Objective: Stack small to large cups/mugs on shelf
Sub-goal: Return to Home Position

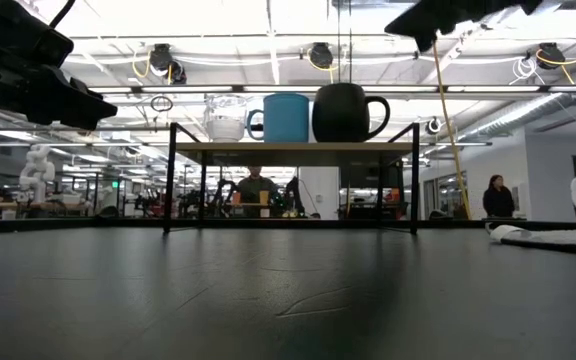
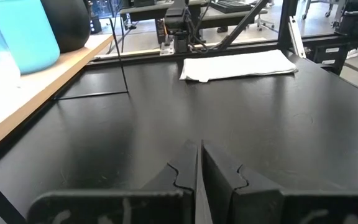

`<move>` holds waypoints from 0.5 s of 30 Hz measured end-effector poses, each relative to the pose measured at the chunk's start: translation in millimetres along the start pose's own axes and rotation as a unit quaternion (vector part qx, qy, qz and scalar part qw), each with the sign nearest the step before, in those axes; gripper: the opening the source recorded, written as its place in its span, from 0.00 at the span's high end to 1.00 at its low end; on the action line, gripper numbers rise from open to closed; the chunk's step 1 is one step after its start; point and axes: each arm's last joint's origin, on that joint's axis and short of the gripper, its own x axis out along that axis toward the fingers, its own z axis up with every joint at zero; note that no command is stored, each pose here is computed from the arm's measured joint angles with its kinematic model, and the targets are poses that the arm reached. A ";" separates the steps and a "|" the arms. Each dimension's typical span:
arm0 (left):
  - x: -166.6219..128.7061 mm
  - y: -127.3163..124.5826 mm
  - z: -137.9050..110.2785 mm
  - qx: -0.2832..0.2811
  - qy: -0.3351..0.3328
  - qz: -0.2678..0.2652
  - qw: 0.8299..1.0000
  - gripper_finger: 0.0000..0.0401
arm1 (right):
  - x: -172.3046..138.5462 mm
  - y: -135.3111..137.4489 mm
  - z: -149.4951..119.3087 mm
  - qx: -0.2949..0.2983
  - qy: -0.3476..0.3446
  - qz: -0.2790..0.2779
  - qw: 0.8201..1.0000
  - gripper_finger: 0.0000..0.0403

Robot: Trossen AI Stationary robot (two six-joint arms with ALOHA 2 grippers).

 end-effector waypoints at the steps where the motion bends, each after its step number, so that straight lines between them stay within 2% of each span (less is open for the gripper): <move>1: 0.0 0.0 0.0 0.000 0.000 0.000 1.000 0.94 | 0.1 1.8 -5.5 0.002 0.000 0.001 1.000 1.00; 9: 0.0 0.0 0.0 -0.004 0.000 0.000 1.000 0.94 | -14.6 17.7 -52.6 0.019 0.004 -0.008 1.000 1.00; 15: 0.0 0.0 0.1 -0.004 0.000 0.000 1.000 0.94 | -33.7 30.4 -76.9 0.038 -0.030 -0.012 0.999 1.00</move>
